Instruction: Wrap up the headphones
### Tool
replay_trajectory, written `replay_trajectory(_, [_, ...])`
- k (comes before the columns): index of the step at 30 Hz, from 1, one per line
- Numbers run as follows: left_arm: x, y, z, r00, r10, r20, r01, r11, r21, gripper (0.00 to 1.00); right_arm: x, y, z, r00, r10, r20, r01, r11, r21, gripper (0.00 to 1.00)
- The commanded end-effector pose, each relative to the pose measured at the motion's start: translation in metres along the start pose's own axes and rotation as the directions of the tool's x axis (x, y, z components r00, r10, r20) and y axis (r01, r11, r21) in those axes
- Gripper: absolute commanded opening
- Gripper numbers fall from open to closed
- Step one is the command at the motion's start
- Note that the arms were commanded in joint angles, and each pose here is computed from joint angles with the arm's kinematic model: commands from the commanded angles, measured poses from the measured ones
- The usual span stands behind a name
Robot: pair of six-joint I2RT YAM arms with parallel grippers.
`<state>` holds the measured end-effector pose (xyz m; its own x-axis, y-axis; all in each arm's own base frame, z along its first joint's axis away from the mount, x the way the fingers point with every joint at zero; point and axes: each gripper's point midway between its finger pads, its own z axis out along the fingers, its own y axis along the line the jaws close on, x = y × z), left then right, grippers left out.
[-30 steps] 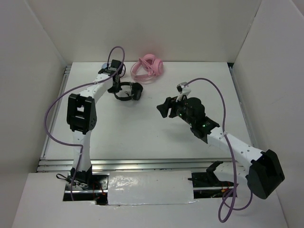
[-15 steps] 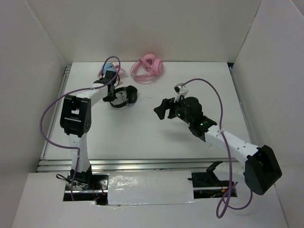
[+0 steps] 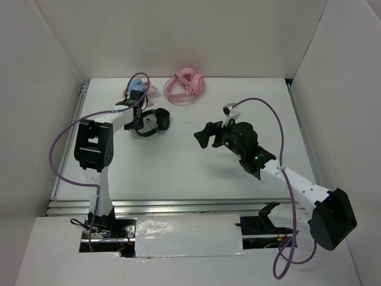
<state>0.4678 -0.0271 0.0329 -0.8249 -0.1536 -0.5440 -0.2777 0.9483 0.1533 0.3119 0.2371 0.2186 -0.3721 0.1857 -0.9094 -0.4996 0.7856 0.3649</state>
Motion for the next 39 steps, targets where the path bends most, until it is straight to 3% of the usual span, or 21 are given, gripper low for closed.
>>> replay_trajectory(1, [-0.003, 0.023, -0.014, 1.000, 0.002, 0.007, -0.001, 0.998, -0.056, 0.54, -0.026, 0.005, -0.010, 0.996, -0.001, 0.085, 0.001, 1.000, 0.002, 1.00])
replay_trajectory(3, [-0.004, 0.025, -0.018, 1.000, -0.004, 0.012, 0.004, 0.999, -0.052, 0.66, -0.029, 0.006, -0.015, 0.996, -0.001, 0.091, 0.001, 1.000, 0.002, 1.00])
replay_trajectory(8, [-0.017, 0.033, -0.039, 0.998, -0.024, 0.055, 0.027, 0.999, -0.040, 0.77, -0.039, 0.003, -0.026, 0.993, 0.012, 0.119, -0.016, 0.999, 0.037, 1.00])
replay_trajectory(12, [-0.039, 0.040, -0.069, 0.991, -0.056, 0.125, 0.058, 0.998, -0.014, 0.99, -0.047, -0.002, -0.038, 0.991, 0.039, 0.129, -0.051, 0.995, 0.087, 1.00])
replay_trajectory(20, [-0.064, 0.054, -0.120, 0.966, -0.169, 0.198, 0.160, 0.985, 0.062, 0.99, -0.052, -0.019, -0.060, 0.990, 0.091, 0.108, -0.112, 0.973, 0.203, 1.00])
replay_trajectory(22, [-0.062, 0.058, -0.138, 0.945, -0.227, 0.236, 0.209, 0.973, 0.099, 0.99, -0.055, -0.016, -0.063, 0.983, 0.116, 0.143, -0.141, 0.974, 0.179, 1.00])
replay_trajectory(23, [-0.071, 0.063, -0.162, 0.911, -0.280, 0.302, 0.246, 0.958, 0.147, 0.99, -0.057, -0.015, -0.064, 0.978, 0.129, 0.161, -0.156, 0.973, 0.168, 1.00])
replay_trajectory(24, [-0.052, 0.064, -0.159, 0.905, -0.320, 0.280, 0.287, 0.945, 0.155, 0.99, -0.058, -0.015, -0.067, 0.973, 0.139, 0.183, -0.169, 0.973, 0.156, 1.00])
replay_trajectory(25, [-0.058, 0.069, -0.184, 0.863, -0.375, 0.339, 0.318, 0.924, 0.213, 0.99, -0.057, -0.015, -0.069, 0.971, 0.147, 0.189, -0.177, 0.972, 0.154, 1.00])
replay_trajectory(31, [0.008, 0.076, -0.192, 0.823, -0.442, 0.358, 0.348, 0.889, 0.297, 0.99, -0.035, -0.048, -0.090, 0.973, 0.167, 0.162, -0.212, 0.922, 0.325, 1.00])
replay_trajectory(35, [0.014, 0.085, -0.202, 0.781, -0.474, 0.406, 0.372, 0.876, 0.308, 0.99, -0.018, -0.061, -0.105, 0.967, 0.186, 0.176, -0.240, 0.896, 0.373, 1.00])
replay_trajectory(39, [0.014, 0.088, -0.215, 0.759, -0.481, 0.438, 0.357, 0.871, 0.337, 0.99, -0.026, -0.059, -0.120, 0.942, 0.199, 0.272, -0.285, 0.901, 0.328, 1.00])
